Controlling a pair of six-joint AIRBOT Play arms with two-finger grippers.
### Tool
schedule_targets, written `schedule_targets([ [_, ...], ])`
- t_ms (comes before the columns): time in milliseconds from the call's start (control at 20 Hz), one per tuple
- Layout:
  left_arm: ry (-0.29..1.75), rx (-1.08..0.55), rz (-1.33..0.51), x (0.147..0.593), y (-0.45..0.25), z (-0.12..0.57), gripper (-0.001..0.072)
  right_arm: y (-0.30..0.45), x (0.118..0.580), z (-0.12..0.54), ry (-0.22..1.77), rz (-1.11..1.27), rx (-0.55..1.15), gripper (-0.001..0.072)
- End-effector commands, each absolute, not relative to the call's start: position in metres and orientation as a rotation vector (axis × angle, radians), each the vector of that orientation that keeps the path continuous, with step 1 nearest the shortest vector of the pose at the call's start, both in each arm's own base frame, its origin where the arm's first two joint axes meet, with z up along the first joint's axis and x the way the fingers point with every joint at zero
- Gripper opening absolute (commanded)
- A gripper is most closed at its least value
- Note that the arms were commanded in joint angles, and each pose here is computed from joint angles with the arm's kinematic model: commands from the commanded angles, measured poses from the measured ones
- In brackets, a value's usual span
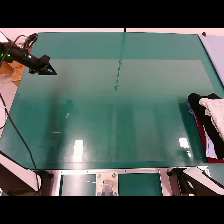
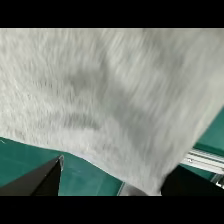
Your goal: Fold the shirts.
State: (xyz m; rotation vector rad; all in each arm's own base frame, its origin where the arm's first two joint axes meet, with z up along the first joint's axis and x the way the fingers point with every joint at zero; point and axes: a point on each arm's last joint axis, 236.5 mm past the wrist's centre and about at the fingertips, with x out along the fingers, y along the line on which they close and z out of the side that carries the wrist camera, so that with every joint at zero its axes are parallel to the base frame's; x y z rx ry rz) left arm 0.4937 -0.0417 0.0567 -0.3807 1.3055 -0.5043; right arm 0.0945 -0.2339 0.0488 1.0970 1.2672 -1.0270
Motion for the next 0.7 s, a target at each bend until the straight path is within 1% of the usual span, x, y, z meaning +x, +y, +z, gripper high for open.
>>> schedule_targets([
  [0,1.281,-0.380,-0.545,0.495,-0.047,0.062,0.0017,-0.217,0.078,0.058,1.366,-1.040,1.127,0.0643],
  [100,1.246,-0.388,-0.590,0.498,-0.055,0.070,0.0017,-0.211,0.081,0.080,1.366,-1.036,1.172,0.0628],
  [150,1.229,-0.381,-0.589,0.498,-0.055,0.075,0.0016,-0.213,0.101,0.092,1.304,-0.974,1.171,0.0607],
  [200,1.192,-0.365,-0.583,0.502,-0.054,0.084,0.0016,-0.209,0.124,0.103,1.253,-0.885,1.166,0.0373],
  [250,1.137,-0.344,-0.574,0.506,-0.053,0.099,0.0016,-0.202,0.145,0.113,1.214,-0.802,1.166,0.0224],
  [300,1.092,-0.330,-0.566,0.507,-0.053,0.115,0.0016,-0.191,0.168,0.121,1.181,-0.700,1.175,0.0225],
  [350,1.056,-0.310,-0.566,0.504,-0.053,0.132,0.0016,-0.175,0.192,0.128,1.156,-0.598,1.204,0.0165],
  [400,1.028,-0.292,-0.571,0.499,-0.057,0.148,0.0016,-0.164,0.211,0.130,1.153,-0.544,1.229,0.0017],
  [500,0.986,-0.259,-0.581,0.490,-0.064,0.172,0.0016,-0.146,0.242,0.127,1.167,-0.459,1.122,0.0012],
  [650,0.958,-0.213,-0.631,0.466,-0.094,0.198,0.0016,-0.096,0.302,0.127,1.125,-0.266,0.846,0.0011],
])
